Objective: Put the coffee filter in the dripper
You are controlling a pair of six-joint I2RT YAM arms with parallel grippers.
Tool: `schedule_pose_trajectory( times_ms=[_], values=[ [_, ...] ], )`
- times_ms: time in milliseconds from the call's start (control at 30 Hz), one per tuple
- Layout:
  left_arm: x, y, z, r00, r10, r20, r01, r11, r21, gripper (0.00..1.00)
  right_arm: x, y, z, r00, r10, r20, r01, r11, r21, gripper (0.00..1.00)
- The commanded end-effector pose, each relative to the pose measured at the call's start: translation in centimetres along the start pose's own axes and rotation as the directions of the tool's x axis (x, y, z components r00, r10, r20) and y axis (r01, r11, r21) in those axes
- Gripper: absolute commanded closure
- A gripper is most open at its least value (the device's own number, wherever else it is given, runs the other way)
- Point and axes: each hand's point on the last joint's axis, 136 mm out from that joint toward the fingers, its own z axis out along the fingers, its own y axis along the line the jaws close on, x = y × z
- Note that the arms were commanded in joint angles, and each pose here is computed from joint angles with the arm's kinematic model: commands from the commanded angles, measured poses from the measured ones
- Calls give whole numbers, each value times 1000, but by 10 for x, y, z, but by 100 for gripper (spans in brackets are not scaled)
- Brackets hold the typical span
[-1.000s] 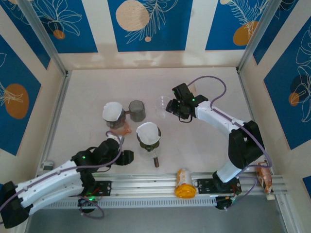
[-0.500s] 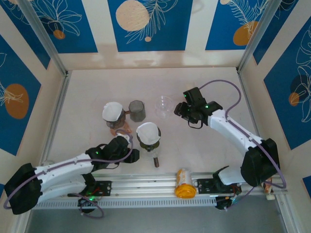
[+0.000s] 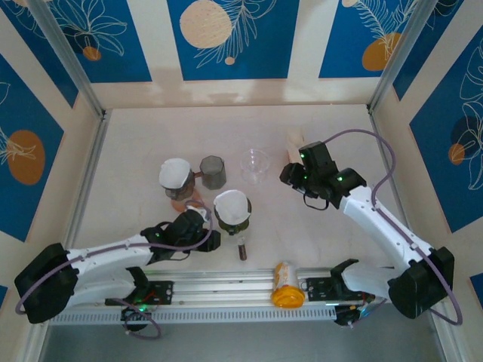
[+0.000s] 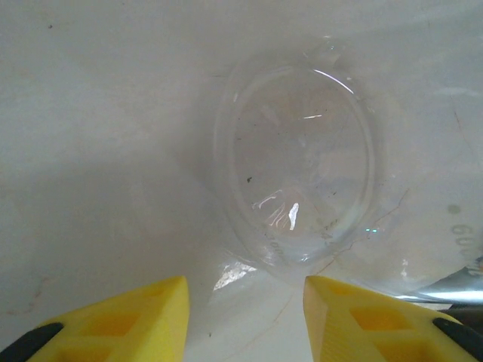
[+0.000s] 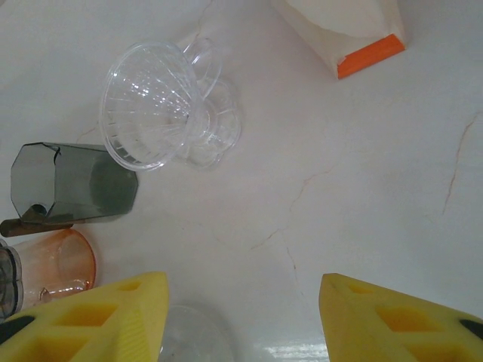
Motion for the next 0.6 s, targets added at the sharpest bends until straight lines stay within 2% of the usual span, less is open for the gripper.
schedule_pose_trajectory(
  times_ms=[0, 333, 567],
  values=[
    [-9, -17, 2, 1000, -5, 6, 5, 999, 50, 57, 4, -12, -6, 1000, -6, 1, 6, 1000, 25, 44],
    [-13, -19, -1, 1000, -7, 14, 6, 999, 36, 56, 28, -24, -3, 998, -13, -70, 15, 999, 32, 44],
    [-10, -13, -16, 1000, -7, 11, 7, 1000, 13, 54, 73, -34, 4, 977, -77, -199, 86, 995, 40, 45]
  ],
)
